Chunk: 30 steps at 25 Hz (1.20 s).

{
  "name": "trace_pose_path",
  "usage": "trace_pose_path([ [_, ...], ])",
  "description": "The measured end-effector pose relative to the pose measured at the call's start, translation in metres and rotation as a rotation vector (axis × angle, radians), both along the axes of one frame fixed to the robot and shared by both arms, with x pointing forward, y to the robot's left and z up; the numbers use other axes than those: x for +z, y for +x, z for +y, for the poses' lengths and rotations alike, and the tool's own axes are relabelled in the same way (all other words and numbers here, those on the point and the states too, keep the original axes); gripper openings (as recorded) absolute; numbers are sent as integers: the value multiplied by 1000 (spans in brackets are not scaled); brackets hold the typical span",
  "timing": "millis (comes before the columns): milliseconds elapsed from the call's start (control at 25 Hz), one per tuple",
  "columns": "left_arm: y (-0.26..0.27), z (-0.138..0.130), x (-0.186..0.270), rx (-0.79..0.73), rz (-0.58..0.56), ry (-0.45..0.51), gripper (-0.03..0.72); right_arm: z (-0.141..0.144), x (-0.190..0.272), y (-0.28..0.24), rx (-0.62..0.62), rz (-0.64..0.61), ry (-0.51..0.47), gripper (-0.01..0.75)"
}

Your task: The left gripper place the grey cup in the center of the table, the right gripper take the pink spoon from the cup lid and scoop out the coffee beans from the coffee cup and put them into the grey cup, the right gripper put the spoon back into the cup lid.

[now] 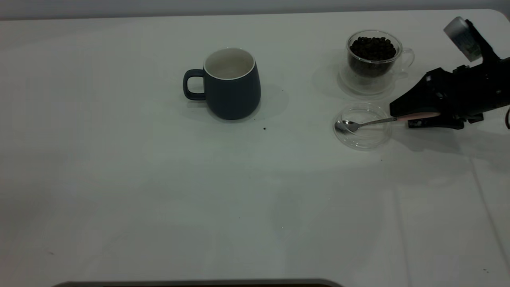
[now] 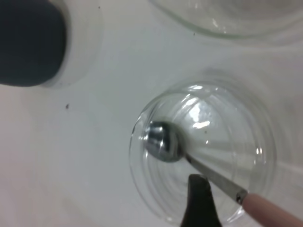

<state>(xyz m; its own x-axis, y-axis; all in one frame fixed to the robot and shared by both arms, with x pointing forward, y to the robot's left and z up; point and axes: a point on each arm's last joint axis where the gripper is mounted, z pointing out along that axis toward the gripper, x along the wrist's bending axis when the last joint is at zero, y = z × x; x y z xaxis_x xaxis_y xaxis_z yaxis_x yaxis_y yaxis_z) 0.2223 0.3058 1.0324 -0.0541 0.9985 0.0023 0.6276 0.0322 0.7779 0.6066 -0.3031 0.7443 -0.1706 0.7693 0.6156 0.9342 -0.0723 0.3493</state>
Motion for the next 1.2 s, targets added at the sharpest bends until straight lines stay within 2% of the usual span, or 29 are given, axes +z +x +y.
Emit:
trace_pose_path([
  [360,0,0,0,0,0,0,567,0,6,11,-23,-93,-124,585],
  [480,0,0,0,0,0,0,567,-1,28,18,-2,-161,-178,585],
  [600,0,0,0,0,0,0,567,-3,55,17,14,-206,-277,585],
  [720,0,0,0,0,0,0,567,-2,92,4,-29,-225,-386,585],
  [800,0,0,0,0,0,0,567,6,125,-16,-69,-235,-411,585],
  [880,0,0,0,0,0,0,567,18,167,-42,-59,-290,-412,585],
  [1000,0,0,0,0,0,0,567,30,209,-92,-38,-279,-341,585],
  [1080,0,0,0,0,0,0,567,34,225,-124,-36,-196,-302,585],
  [1160,0,0,0,0,0,0,567,35,244,-158,12,-114,-323,585],
  [1200,0,0,0,0,0,0,567,33,255,-173,-7,-81,-339,585],
])
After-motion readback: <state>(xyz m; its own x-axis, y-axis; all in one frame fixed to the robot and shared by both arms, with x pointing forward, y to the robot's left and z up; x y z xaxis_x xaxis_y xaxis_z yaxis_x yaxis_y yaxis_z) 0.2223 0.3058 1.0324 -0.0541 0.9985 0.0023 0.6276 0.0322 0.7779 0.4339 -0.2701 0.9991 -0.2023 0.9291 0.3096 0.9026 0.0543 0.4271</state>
